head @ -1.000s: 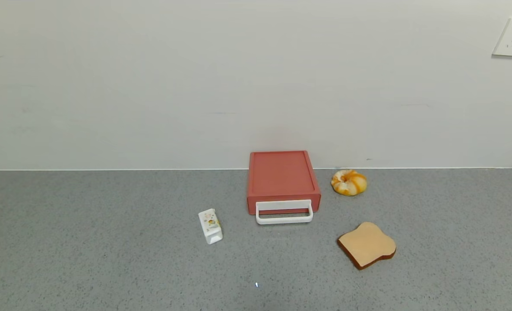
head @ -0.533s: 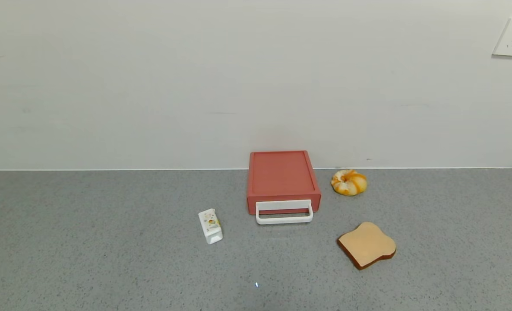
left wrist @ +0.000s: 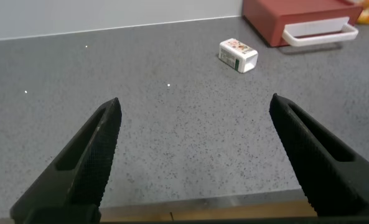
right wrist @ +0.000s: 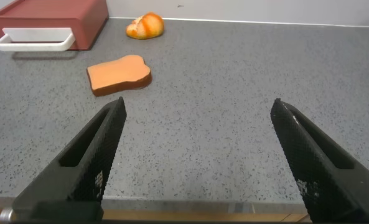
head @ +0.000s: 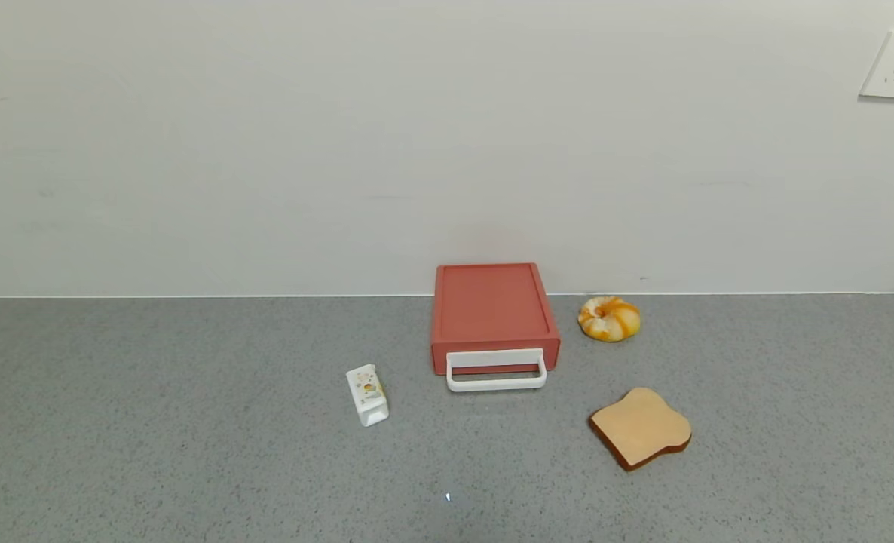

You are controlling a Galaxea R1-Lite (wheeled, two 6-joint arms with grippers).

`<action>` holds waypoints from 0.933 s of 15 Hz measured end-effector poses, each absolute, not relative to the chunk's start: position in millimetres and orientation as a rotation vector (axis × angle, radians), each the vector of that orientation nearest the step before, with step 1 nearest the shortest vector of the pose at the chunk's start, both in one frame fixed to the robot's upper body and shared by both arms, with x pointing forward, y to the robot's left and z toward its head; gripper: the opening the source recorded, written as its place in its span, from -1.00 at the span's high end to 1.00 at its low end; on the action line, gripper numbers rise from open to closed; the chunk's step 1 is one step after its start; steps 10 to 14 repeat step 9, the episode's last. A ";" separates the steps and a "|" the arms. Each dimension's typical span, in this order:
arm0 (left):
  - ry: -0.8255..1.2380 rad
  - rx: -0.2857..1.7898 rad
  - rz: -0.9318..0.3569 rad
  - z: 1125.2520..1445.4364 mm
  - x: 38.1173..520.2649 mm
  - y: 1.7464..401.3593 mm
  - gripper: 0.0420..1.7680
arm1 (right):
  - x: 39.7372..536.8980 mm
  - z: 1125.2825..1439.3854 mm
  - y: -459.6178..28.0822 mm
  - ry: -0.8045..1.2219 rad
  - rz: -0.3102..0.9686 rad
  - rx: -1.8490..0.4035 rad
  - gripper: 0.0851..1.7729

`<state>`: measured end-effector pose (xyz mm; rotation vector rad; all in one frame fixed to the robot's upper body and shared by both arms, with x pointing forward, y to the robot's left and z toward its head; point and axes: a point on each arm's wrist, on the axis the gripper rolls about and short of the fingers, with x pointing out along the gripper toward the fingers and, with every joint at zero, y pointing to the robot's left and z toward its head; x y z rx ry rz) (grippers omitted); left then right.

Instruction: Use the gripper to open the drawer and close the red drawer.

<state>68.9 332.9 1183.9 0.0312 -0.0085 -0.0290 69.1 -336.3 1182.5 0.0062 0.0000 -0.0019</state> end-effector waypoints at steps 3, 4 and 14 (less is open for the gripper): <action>-0.008 -0.013 -0.020 1183.6 69.1 333.1 -0.94 | 69.1 1182.5 -336.3 0.000 -0.002 0.006 -0.93; -0.008 -0.012 -0.020 1183.6 69.1 333.1 -0.94 | 69.1 1182.5 -336.3 0.000 -0.002 0.006 -0.93; -0.004 -0.005 -0.021 1182.9 69.2 333.0 -0.94 | 69.1 1182.5 -336.3 0.000 -0.002 0.006 -0.93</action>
